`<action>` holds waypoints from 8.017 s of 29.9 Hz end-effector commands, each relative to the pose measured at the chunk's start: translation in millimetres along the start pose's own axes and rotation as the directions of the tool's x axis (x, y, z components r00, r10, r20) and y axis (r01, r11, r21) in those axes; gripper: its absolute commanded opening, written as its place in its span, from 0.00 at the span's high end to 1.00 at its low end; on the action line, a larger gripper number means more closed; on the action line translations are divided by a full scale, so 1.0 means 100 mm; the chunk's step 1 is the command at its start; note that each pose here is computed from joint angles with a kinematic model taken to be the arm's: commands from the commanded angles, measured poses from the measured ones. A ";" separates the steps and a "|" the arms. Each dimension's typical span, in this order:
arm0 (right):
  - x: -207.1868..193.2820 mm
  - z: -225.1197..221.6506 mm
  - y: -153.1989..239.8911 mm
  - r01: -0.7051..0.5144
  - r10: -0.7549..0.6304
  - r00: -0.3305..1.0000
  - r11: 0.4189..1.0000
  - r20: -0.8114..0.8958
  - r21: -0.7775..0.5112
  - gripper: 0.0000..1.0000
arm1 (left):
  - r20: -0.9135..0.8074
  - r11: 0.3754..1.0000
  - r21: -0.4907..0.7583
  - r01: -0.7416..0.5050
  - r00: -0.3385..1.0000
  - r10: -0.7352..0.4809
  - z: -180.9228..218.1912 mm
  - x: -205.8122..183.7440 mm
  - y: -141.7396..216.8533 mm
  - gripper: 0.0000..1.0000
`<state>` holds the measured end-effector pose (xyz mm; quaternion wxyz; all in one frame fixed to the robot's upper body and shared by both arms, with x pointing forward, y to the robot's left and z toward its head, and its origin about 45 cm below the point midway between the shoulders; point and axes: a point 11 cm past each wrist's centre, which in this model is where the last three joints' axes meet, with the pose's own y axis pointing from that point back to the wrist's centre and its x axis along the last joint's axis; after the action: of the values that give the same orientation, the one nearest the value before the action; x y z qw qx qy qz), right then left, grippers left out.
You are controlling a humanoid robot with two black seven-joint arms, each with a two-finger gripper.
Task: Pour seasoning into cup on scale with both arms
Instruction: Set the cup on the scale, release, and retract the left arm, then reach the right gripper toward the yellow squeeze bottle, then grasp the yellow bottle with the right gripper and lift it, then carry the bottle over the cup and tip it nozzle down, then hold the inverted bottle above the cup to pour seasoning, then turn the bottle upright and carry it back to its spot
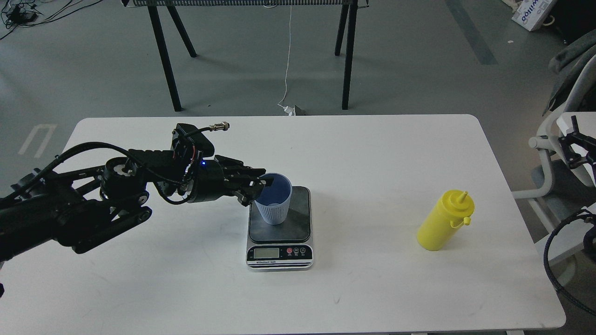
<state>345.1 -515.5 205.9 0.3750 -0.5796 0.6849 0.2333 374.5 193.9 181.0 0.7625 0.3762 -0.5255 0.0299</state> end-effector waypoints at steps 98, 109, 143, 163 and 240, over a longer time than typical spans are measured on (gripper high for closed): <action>-0.20 2.16 1.36 -0.041 0.206 0.858 0.940 0.471 -0.338 0.04 | -0.773 0.303 0.619 -0.725 -0.631 0.069 -1.66 0.74 1.88 0.00; -0.17 2.17 1.36 -0.046 0.211 0.860 0.939 0.465 -0.341 0.08 | -0.772 0.301 0.620 -0.725 -0.632 0.068 -1.66 0.74 1.88 0.00; -2.59 2.34 -0.16 0.467 -0.575 0.816 0.713 -0.055 -0.524 0.56 | -0.775 0.281 0.621 -0.732 -0.627 0.078 -1.68 0.79 1.99 0.00; -3.06 3.40 0.11 0.282 -0.836 -0.245 0.424 -0.492 -0.861 0.61 | -0.779 0.255 0.618 -0.744 -0.623 0.069 -1.69 0.83 2.08 0.00; -1.60 1.82 0.23 0.200 -0.378 0.904 0.786 -0.200 -0.585 0.59 | -0.752 0.295 0.649 -0.701 -0.648 0.116 -1.73 0.69 2.08 0.00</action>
<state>385.5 -263.5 226.7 0.0470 -0.8120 0.5513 0.1856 448.9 423.1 322.1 0.7156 -0.3322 0.1381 0.5987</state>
